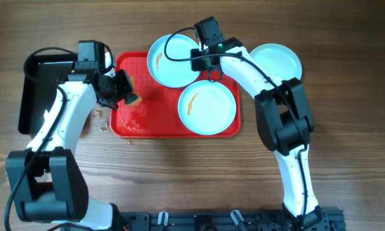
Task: Clean dirty plates on tray and stack at the side
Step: 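Move the right gripper to the left plate and grasp its rim, then scrub the left plate with the sponge in the left gripper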
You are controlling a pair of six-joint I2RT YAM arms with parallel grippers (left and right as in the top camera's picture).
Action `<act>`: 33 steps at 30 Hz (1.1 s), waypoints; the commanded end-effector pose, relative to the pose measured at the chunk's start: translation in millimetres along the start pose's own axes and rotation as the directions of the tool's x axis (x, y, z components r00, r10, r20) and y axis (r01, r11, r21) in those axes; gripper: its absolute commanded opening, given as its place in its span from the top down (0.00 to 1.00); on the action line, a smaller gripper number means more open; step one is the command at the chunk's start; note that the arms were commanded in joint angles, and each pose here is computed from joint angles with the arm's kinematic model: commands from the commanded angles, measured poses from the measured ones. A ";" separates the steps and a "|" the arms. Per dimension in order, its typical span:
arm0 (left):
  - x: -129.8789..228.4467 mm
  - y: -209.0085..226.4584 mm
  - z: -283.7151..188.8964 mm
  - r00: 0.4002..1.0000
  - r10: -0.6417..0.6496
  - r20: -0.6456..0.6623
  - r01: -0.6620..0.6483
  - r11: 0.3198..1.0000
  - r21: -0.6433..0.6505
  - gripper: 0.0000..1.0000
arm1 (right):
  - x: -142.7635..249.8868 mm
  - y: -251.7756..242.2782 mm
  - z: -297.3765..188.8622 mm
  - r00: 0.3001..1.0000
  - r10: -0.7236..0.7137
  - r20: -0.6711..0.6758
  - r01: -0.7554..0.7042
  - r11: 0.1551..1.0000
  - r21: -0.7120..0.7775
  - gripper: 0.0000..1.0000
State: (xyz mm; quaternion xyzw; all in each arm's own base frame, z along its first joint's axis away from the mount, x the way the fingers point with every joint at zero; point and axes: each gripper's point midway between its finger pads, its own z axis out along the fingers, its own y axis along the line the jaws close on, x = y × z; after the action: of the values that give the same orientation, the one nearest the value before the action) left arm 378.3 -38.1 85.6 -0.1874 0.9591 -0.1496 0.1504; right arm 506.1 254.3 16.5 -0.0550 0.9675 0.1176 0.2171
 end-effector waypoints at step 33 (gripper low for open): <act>24.8 6.8 31.5 0.989 0.093 -0.116 -0.091 0.996 0.026 0.96 | 82.5 102.5 0.3 0.970 -0.111 -0.214 0.069 0.979 -0.191 0.96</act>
State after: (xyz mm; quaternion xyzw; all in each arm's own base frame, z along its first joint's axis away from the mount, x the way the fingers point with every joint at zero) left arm 377.2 -45.6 73.8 -0.1420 0.9667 -0.1621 0.1380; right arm 403.4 360.7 11.2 -0.1499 0.9600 0.2165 0.0953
